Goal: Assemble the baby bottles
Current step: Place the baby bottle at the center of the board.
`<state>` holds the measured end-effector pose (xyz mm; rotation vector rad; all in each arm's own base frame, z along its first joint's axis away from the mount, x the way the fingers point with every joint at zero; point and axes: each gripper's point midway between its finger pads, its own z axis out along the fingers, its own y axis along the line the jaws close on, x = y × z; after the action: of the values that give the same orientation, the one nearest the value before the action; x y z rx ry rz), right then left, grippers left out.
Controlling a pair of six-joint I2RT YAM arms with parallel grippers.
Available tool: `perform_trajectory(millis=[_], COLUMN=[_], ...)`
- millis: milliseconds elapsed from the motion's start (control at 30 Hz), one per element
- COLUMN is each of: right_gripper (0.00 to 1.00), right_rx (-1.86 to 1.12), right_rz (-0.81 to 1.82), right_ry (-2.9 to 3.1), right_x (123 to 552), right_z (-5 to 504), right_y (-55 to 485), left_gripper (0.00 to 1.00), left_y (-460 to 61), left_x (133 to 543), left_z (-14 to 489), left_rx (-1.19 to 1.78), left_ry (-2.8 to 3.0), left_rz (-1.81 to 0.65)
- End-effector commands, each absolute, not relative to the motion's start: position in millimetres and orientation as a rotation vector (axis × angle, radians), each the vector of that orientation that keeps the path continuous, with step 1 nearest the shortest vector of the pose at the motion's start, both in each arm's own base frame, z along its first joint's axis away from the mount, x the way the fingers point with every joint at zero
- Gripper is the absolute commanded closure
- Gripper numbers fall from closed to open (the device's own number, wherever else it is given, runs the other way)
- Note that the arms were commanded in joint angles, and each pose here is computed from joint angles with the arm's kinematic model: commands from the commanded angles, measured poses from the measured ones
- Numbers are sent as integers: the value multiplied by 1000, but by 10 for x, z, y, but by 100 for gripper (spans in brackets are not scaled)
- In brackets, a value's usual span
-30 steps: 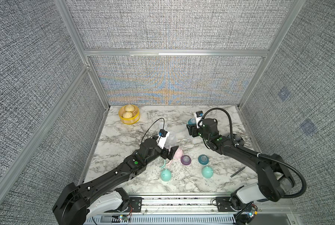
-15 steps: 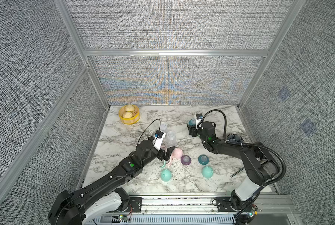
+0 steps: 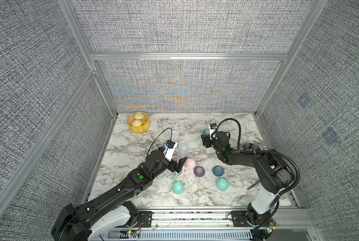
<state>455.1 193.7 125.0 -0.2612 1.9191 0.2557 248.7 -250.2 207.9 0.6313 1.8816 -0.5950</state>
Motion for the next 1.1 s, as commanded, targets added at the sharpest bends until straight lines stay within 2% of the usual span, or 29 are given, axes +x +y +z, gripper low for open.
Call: perform_trajectory(millis=[0,100,267,567,900,1067], right_gripper=[46,40,21,1,1,1], right_rx=[-244,-244,-242,-289,-260,-225], right_rz=[259,262,262,280,266,228], right_ry=[1859,1865,1862,1861,1968,2186], right_x=[4605,4590,4549,4408,4063,3646], right_z=[1378,1341,1343,1546,1886,1925], right_y=[1938,1936,1913,1916,1744,1610], left_gripper=[0,0,0,0,0,0], left_y=[-2504,-2505,-2496,-2507,-2585,-2689], left_x=[2495,2491,2491,2499,2520,2532], left_z=[2107,2098,2094,2077,2061,2003], left_rx=[631,635,633,632,644,698], left_ry=[1868,1867,1865,1866,1861,1867], left_rz=[-596,-596,-592,-595,-621,-654])
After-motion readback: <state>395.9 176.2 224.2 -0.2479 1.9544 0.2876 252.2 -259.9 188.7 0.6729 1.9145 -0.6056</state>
